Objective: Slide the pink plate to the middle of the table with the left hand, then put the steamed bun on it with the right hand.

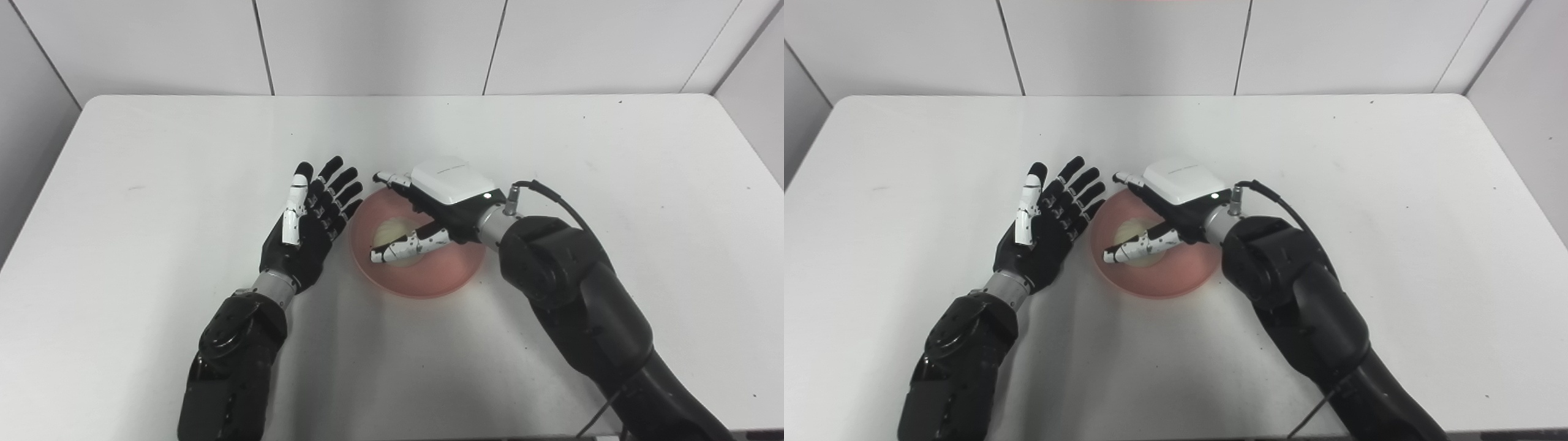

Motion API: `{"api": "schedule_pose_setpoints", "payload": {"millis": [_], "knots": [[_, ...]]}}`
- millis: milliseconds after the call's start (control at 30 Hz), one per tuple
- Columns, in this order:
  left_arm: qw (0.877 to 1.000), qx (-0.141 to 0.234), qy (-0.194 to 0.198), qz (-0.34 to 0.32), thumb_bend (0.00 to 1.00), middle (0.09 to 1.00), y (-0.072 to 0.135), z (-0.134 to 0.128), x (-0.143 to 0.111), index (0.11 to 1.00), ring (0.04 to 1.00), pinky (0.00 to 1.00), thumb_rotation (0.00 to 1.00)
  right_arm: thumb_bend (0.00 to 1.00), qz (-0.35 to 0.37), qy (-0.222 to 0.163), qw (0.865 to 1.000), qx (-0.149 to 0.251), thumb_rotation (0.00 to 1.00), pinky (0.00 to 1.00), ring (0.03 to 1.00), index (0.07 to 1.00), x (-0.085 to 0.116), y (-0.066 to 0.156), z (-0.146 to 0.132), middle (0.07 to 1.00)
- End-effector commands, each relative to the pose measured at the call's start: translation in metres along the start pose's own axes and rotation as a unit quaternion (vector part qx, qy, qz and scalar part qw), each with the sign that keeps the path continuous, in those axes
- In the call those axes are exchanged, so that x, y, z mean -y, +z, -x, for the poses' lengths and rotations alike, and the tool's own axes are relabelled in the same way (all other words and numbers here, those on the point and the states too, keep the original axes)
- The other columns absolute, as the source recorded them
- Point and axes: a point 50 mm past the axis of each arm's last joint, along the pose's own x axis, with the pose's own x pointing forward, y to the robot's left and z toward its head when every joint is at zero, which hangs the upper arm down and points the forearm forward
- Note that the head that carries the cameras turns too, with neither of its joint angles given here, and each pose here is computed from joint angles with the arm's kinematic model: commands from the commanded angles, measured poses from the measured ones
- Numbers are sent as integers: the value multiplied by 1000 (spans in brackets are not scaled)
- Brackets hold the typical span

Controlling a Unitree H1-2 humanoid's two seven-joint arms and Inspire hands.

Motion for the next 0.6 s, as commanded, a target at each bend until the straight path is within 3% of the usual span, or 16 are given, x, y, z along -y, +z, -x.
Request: {"api": "schedule_pose_setpoints", "payload": {"millis": [0,200,267,333,433,567], "knots": [[1000,-22,14,9,540,927,-10,4,-5,926,925,918,1000,846,-12,-64,998,18,867,384,599,917,27,4,7,853],[1000,-12,19,1,547,921,-4,7,-8,919,920,938,1000,822,-106,-145,983,47,958,466,679,928,29,-10,20,844],[1000,-4,20,-3,544,926,-1,10,-8,924,925,950,1000,812,-148,-179,971,54,981,485,695,949,22,-18,23,867],[1000,7,25,-7,533,931,2,14,-7,931,929,959,1000,812,-198,-205,957,55,997,576,769,984,11,-27,25,905],[999,21,39,-24,524,924,5,20,-6,928,918,941,1000,822,-260,-222,939,43,1000,748,908,999,-5,-37,27,982],[996,37,58,-54,534,931,7,29,-5,935,925,941,1000,890,-319,-245,915,29,1000,818,961,1000,-28,-45,26,1000]]}}
